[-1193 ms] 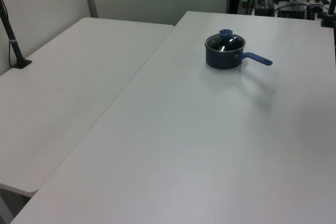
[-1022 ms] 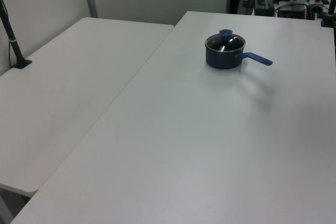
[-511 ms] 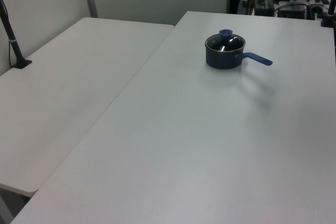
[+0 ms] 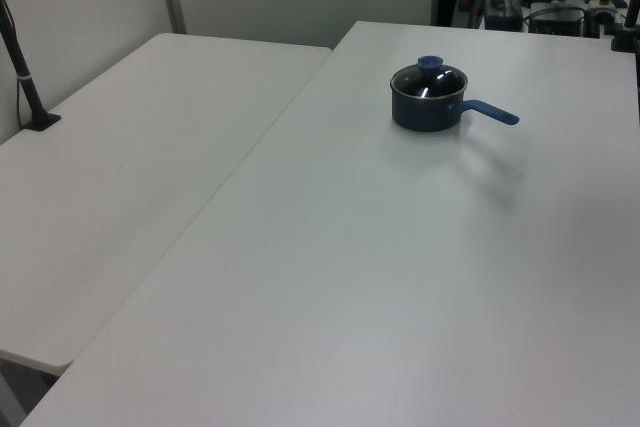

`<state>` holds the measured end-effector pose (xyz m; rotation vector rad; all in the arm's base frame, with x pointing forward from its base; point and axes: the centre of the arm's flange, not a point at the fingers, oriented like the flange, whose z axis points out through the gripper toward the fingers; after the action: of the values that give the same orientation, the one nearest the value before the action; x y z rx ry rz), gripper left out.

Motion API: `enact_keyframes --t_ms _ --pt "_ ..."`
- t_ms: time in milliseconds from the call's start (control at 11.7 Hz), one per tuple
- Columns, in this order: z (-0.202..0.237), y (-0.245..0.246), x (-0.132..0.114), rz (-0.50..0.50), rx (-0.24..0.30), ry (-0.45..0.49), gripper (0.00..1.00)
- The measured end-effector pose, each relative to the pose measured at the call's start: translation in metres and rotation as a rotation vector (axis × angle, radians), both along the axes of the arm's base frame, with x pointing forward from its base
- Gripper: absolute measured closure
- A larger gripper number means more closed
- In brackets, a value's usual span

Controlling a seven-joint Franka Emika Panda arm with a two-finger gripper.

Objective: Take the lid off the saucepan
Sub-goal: 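Move the gripper down over the saucepan's blue lid knob, then close the gripper on the blue knob of the glass lid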

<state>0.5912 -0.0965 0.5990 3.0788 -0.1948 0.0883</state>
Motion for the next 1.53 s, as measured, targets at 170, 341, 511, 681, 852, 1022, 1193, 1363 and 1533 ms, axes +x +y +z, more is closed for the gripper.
enact_keyframes --t_ms 170,341,511,681,852,1022,1193,1363,1533 --pt "-0.022 -0.007 0.02 -0.007 -0.017 -0.036 0.0" --pt "-0.059 -0.032 0.045 -0.04 -0.041 -0.079 0.0" --pt "-0.107 -0.06 0.07 -0.071 -0.07 -0.119 0.0" --pt "-0.152 -0.077 0.082 -0.022 -0.088 -0.095 0.0" --pt "-0.178 -0.078 0.087 0.038 -0.093 -0.053 0.0" --pt "-0.193 -0.078 0.09 0.06 -0.093 -0.031 0.05" --pt "-0.194 -0.079 0.091 0.067 -0.094 -0.03 0.14" --pt "-0.186 -0.081 0.094 0.062 -0.09 -0.049 0.35" --pt "-0.181 -0.085 0.094 0.058 -0.089 -0.058 0.41"
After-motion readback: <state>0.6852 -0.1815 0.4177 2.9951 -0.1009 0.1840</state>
